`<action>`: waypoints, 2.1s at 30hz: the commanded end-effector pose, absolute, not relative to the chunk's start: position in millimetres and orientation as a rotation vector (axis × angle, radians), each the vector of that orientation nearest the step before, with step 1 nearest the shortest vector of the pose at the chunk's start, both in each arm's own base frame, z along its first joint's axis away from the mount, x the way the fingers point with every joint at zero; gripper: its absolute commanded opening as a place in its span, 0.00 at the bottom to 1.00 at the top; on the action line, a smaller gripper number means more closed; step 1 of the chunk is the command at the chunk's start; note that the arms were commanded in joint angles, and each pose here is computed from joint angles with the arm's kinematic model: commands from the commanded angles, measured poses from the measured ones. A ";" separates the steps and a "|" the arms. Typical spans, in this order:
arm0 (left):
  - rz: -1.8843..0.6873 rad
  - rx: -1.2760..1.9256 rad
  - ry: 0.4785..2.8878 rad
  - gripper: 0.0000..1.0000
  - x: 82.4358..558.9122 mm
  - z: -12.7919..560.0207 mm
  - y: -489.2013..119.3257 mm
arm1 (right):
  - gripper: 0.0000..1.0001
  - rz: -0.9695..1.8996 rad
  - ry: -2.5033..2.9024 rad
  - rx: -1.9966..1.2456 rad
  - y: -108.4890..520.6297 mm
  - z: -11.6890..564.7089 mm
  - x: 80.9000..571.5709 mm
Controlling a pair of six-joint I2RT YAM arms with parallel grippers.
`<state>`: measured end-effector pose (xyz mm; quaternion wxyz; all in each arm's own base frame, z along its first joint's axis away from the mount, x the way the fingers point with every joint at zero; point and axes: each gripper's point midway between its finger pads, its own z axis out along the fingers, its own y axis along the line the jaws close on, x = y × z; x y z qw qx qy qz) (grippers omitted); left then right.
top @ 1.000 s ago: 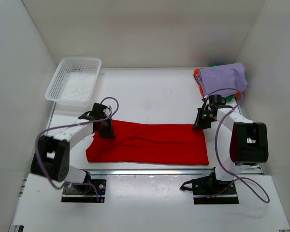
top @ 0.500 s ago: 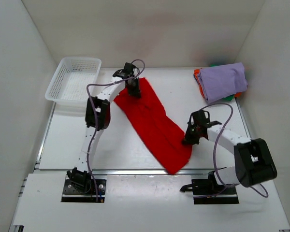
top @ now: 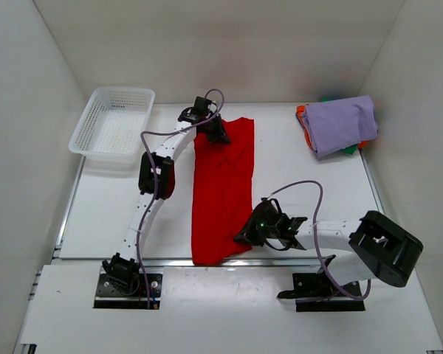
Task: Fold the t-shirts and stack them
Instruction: Rotate the tshirt 90 degrees, then grab the bottom of the folded rectangular tshirt with both arms
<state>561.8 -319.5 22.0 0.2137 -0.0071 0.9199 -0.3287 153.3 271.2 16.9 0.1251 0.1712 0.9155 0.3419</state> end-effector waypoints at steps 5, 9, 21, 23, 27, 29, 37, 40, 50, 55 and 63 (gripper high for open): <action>-0.982 -0.209 2.484 0.00 593.6 12.8 -300.6 | 0.00 0.892 2.721 0.588 256.2 -19.7 146.4; -0.982 -0.280 2.425 0.00 612.2 7.1 -283.1 | 0.00 0.888 2.711 0.544 249.9 -21.7 159.2; -1.174 -0.034 2.132 0.23 608.7 184.6 -303.4 | 0.06 0.964 2.493 0.090 278.1 45.9 199.4; -1.160 -0.016 2.119 0.25 597.1 214.4 -300.6 | 0.10 0.981 2.392 0.040 282.3 80.7 211.1; -1.012 0.031 2.240 0.28 553.4 228.0 -271.0 | 0.27 0.943 2.350 0.042 257.3 101.9 224.5; -0.935 0.063 2.362 0.30 498.3 210.9 -257.1 | 0.34 0.927 2.462 0.076 235.1 84.1 213.6; -0.779 0.164 2.535 0.42 305.5 148.2 -206.6 | 0.49 0.988 2.626 0.110 213.8 51.6 158.3; -0.772 0.153 2.618 0.44 242.7 109.2 -193.3 | 0.51 1.036 2.649 0.130 218.6 42.4 141.8; -0.794 -0.070 2.621 0.49 149.7 48.4 -154.5 | 0.51 1.065 2.720 0.097 242.0 24.5 121.9; -0.809 -0.101 2.594 0.53 152.9 44.4 -155.9 | 0.51 1.027 2.757 0.081 250.5 19.2 123.0; -0.827 -0.083 2.654 0.52 138.5 27.2 -161.0 | 0.30 1.028 2.763 0.087 253.6 10.7 124.8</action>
